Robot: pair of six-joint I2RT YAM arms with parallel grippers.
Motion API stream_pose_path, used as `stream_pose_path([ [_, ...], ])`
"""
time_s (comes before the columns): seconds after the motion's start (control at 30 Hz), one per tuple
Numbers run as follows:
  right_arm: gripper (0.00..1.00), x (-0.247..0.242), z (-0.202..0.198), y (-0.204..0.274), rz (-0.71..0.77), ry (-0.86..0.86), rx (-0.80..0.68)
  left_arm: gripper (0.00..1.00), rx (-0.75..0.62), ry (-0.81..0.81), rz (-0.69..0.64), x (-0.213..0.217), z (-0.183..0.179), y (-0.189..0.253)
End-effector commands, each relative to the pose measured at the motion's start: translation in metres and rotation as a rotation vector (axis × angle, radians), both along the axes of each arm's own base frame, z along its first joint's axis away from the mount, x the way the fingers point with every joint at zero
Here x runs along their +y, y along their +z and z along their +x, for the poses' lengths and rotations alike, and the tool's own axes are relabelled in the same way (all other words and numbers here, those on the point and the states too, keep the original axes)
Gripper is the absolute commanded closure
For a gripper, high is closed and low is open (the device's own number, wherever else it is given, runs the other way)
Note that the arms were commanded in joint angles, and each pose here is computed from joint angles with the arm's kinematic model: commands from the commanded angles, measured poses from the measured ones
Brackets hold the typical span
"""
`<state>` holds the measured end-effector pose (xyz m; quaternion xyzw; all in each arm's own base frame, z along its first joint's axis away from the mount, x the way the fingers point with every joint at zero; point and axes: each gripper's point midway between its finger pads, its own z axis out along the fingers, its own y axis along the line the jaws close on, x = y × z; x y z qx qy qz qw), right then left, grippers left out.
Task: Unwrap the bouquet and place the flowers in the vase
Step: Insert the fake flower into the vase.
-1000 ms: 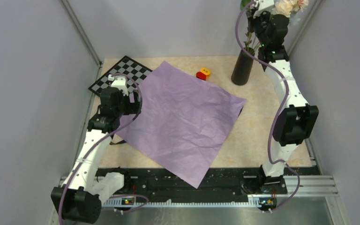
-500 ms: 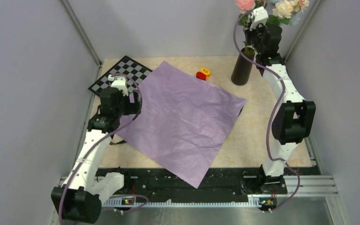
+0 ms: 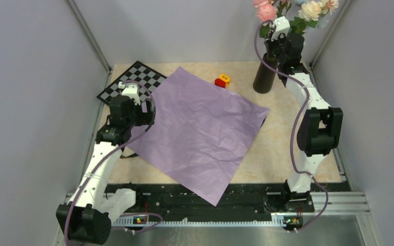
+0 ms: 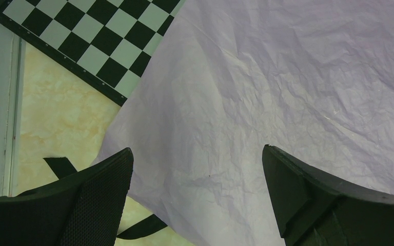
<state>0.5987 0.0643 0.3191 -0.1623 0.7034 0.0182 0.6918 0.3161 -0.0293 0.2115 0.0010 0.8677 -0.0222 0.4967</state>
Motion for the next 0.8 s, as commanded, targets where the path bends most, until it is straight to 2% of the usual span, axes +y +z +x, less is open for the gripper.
stream_pose_path([
  [0.0, 1.0, -0.008, 0.003, -0.002, 0.008, -0.017, -0.013, 0.01, -0.032, -0.003, -0.013, 0.0, 0.0, 0.007],
  [0.3, 1.0, -0.009, 0.004, -0.016, 0.006, -0.022, 0.029, 0.01, -0.027, -0.004, -0.019, -0.001, 0.0, 0.005],
  [0.77, 0.67, -0.006, -0.001, -0.013, 0.018, -0.007, 0.036, 0.01, -0.022, -0.012, -0.02, -0.002, 0.001, 0.005],
])
